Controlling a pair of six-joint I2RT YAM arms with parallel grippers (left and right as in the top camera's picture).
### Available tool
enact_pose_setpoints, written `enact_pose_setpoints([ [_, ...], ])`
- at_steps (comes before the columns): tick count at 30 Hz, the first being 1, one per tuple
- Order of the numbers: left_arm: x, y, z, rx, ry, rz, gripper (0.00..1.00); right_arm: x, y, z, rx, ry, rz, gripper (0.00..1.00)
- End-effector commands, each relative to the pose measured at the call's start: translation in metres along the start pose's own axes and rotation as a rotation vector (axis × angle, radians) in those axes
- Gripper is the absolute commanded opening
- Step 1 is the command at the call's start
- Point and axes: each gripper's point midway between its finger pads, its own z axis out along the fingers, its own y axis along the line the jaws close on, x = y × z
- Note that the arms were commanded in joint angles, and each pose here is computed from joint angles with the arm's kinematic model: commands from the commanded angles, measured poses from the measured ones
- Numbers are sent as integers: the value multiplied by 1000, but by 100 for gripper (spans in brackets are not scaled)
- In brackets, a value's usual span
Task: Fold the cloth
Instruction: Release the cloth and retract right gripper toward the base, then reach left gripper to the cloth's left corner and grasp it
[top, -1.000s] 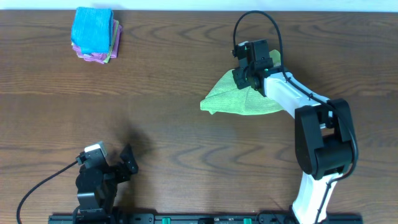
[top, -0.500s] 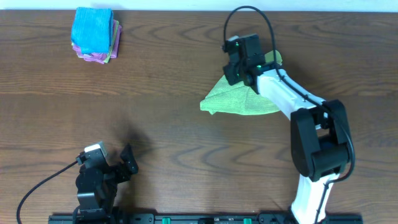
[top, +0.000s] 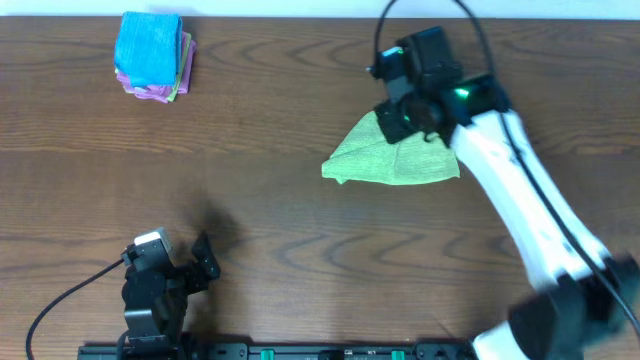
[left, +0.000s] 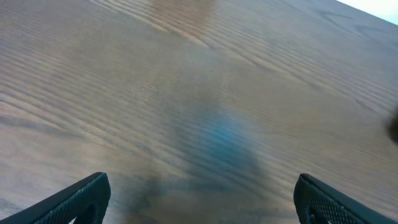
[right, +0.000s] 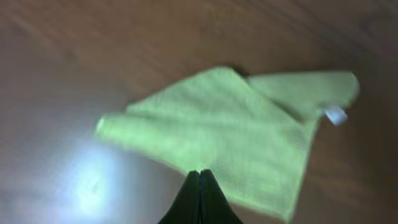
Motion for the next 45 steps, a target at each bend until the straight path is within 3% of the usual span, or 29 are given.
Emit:
enact_pose_setpoints([
  [1,0,4,1,-20,-5,17,95,14,4,-30,-5,-3,18,1],
  [5,-3,3,1,-16,-19,15,95,58,9,-53,-7,33,95,1],
  [8,2,-16,0,95,16,-61,95,94,15,-63,-11,46,157,2],
  [12,14,-63,-12,344,174,-464,95,142,32,-76,-69,32,216,2],
  [16,13,-74,-17,395,223,-600,95,157,39,-93,-107,-43,232,2],
  [17,13,-80,-20,433,245,-617,95,156,39,-99,-108,-67,233,14],
  [18,10,-91,-26,495,265,-631,95,156,40,-105,-113,-93,231,46],
  [21,-15,-103,-32,585,210,-692,96,157,41,-118,-119,-146,226,90],
  [23,-32,-112,-40,653,187,-748,100,158,45,-124,-141,-165,223,94],
  [26,-51,-129,-57,786,141,-689,86,161,54,-131,-191,-177,217,96],
  [29,-53,-141,-65,849,148,-652,84,161,62,-136,-239,-191,201,95],
  [33,-35,-156,-61,853,264,-636,80,161,64,-138,-247,-202,172,94],
  [45,-6,-185,-5,700,433,-502,81,160,62,-138,-241,-207,172,89],
])
